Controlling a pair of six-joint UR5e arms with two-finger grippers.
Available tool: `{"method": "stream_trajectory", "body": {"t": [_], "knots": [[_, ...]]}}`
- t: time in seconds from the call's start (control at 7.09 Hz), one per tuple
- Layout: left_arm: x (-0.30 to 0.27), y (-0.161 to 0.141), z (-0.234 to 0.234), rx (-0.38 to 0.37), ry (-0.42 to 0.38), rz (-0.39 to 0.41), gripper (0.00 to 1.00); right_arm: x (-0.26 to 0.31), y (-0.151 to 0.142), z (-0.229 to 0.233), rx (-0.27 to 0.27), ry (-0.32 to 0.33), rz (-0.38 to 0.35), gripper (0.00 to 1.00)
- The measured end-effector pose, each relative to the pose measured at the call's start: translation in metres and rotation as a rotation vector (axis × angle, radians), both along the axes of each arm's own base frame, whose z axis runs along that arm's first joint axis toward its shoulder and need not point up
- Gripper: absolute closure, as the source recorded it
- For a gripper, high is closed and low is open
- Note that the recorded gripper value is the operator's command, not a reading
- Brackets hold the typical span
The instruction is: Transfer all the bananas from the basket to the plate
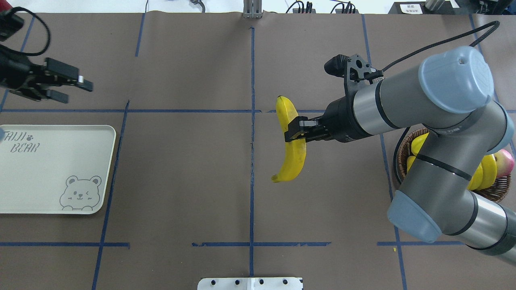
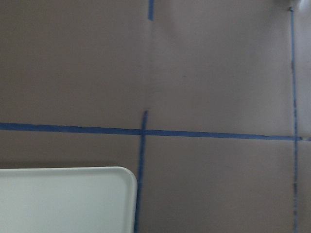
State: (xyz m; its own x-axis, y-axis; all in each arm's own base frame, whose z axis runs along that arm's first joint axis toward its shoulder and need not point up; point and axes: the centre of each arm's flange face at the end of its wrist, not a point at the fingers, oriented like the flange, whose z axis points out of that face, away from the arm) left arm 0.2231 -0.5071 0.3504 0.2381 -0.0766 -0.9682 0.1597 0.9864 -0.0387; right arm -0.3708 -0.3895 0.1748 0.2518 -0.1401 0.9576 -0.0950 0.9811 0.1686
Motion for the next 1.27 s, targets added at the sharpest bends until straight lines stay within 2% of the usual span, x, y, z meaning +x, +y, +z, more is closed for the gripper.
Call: {"method": "stream_trajectory", "body": {"t": [0.14, 0.42, 0.7, 1.27], "knots": [[0.043, 0.010, -0.035, -0.028, 0.063, -0.032, 0.01, -0.006, 0.006, -0.004, -0.008, -0.026, 0.016, 0.99], [0.087, 0.030, -0.089, -0.090, 0.237, -0.081, 0.01, -0.018, 0.016, -0.010, -0.008, -0.046, 0.033, 0.99], [0.116, 0.045, -0.144, -0.163, 0.358, -0.058, 0.03, -0.029, 0.024, -0.020, 0.003, -0.063, 0.023, 0.99], [0.189, 0.096, -0.189, -0.185, 0.437, -0.034, 0.04, -0.050, 0.039, -0.034, 0.024, -0.077, 0.027, 0.99]]}}
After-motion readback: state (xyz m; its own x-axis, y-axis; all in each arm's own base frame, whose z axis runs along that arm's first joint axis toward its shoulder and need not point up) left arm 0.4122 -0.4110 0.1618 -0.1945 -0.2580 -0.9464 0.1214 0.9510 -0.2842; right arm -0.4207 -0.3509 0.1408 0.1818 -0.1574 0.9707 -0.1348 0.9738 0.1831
